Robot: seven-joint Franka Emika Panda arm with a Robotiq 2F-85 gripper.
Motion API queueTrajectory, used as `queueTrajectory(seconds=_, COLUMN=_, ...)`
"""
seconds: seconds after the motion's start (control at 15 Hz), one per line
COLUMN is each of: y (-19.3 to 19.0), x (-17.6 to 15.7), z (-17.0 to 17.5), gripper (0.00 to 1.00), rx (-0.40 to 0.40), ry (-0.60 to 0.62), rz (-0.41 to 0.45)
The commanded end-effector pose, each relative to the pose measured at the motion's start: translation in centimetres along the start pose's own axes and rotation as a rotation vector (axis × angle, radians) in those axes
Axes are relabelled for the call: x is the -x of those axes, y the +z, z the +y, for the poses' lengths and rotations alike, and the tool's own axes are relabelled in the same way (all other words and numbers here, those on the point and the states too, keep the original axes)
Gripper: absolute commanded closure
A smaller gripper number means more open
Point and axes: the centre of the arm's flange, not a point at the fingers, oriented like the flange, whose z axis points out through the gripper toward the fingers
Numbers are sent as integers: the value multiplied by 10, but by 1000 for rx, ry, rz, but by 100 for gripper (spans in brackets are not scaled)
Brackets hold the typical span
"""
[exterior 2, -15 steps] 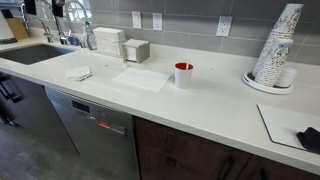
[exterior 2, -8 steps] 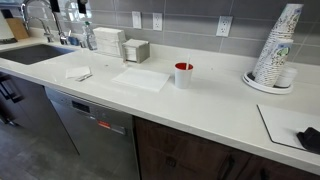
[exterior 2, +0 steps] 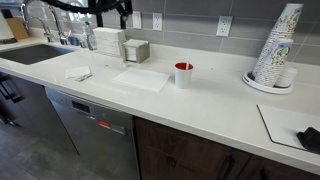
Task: Pour the contents of the mug onto the piece of tissue on the left
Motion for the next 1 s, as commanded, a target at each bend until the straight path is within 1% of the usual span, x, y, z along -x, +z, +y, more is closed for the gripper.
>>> queueTrajectory(seconds=0.0, y=12, x=-47, z=50, gripper=0, rx=-1, ry=-32, rz=63)
queueTrajectory(seconds=0.07, y=18, x=-58, z=60, gripper=0, rx=16, ry=-49, rz=89)
queueTrajectory(seconds=0.13, y=25, x=-69, z=72, gripper=0, rx=-7, ry=-53, rz=96)
queueTrajectory(seconds=0.2, y=30, x=-78, z=84, gripper=0, rx=-2, ry=-54, rz=111)
queueTrajectory(seconds=0.33, y=42, x=-95, z=104, gripper=0, rx=-19, ry=-58, rz=145)
queueTrajectory(seconds=0.4, y=49, x=-104, z=112, gripper=0, rx=-22, ry=-59, rz=149)
queueTrajectory(seconds=0.47, y=54, x=-111, z=121, gripper=0, rx=-57, ry=-48, rz=130)
queueTrajectory(seconds=0.53, y=52, x=-79, z=99, gripper=0, rx=-16, ry=-36, rz=132)
queueTrajectory(seconds=0.73, y=66, x=-94, z=114, gripper=0, rx=-33, ry=-30, rz=136)
queueTrajectory(seconds=0.93, y=63, x=-97, z=113, gripper=0, rx=-33, ry=-33, rz=140)
